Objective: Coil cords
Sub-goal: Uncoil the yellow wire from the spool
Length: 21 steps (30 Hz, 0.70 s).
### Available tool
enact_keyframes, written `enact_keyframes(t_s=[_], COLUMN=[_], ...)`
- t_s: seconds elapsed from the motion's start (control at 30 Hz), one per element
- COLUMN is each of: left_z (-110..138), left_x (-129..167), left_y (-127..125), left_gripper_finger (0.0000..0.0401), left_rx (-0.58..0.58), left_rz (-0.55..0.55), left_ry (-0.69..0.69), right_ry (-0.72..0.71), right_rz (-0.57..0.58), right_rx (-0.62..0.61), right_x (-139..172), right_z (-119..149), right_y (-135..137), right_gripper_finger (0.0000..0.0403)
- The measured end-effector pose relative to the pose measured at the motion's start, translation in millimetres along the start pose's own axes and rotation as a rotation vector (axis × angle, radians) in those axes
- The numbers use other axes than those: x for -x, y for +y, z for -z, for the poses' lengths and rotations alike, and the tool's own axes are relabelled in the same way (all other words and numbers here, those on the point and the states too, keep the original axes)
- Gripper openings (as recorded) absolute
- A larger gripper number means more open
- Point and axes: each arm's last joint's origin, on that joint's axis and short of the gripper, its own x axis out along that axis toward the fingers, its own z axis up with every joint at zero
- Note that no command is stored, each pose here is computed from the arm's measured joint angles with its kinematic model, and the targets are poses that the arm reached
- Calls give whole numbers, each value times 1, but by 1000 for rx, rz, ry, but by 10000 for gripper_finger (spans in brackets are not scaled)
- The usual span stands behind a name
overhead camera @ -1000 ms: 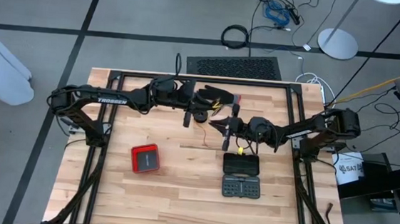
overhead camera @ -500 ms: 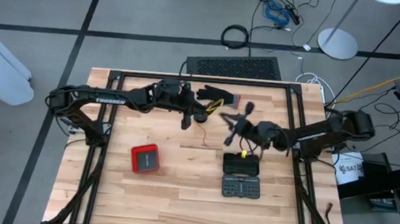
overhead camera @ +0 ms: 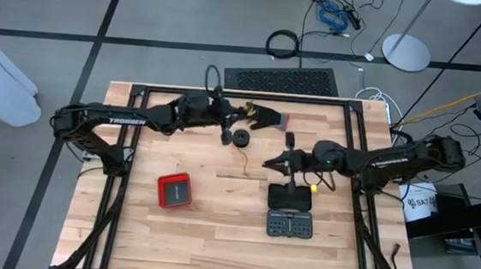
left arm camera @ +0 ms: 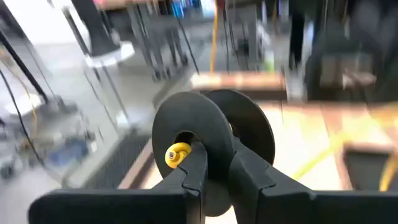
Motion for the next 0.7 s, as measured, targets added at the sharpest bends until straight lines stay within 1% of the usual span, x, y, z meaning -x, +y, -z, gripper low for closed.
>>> enact_keyframes(t_s=[0.07, 0.13, 0.2, 0.27, 0.33, 0.43, 0.57, 0.63, 0.7], left_z=[10, 18, 24, 26, 24, 17, 11, 9, 5], left_x=[-1, -1, 1, 1, 3, 4, 9, 11, 14], left_y=[-2, -4, -8, -14, -19, -26, -29, -29, -29], left_gripper_finger=[47, 47, 47, 47, 47, 47, 47, 47, 47], left_rx=[-8, -10, -13, -13, -2, 21, 37, 31, -4], left_rz=[14, 31, 54, 104, 168, 236, 253, 230, 182], left_ry=[89, 175, 241, 260, 247, 187, 167, 161, 146], right_ry=[-46, -61, -35, 15, 60, 142, 247, 279, 291], right_rz=[69, 215, 394, 522, 587, 621, 639, 573, 488], right_rx=[67, 111, 130, 140, 130, 74, 12, -13, -36], right_x=[5, 13, 21, 29, 36, 42, 46, 46, 45], right_z=[-10, -17, -22, -22, -21, -13, -1, 4, 6], right_y=[5, 5, 2, -2, -7, -14, -20, -20, -19], right_gripper_finger=[0, 0, 0, 0, 0, 0, 0, 1, 9])
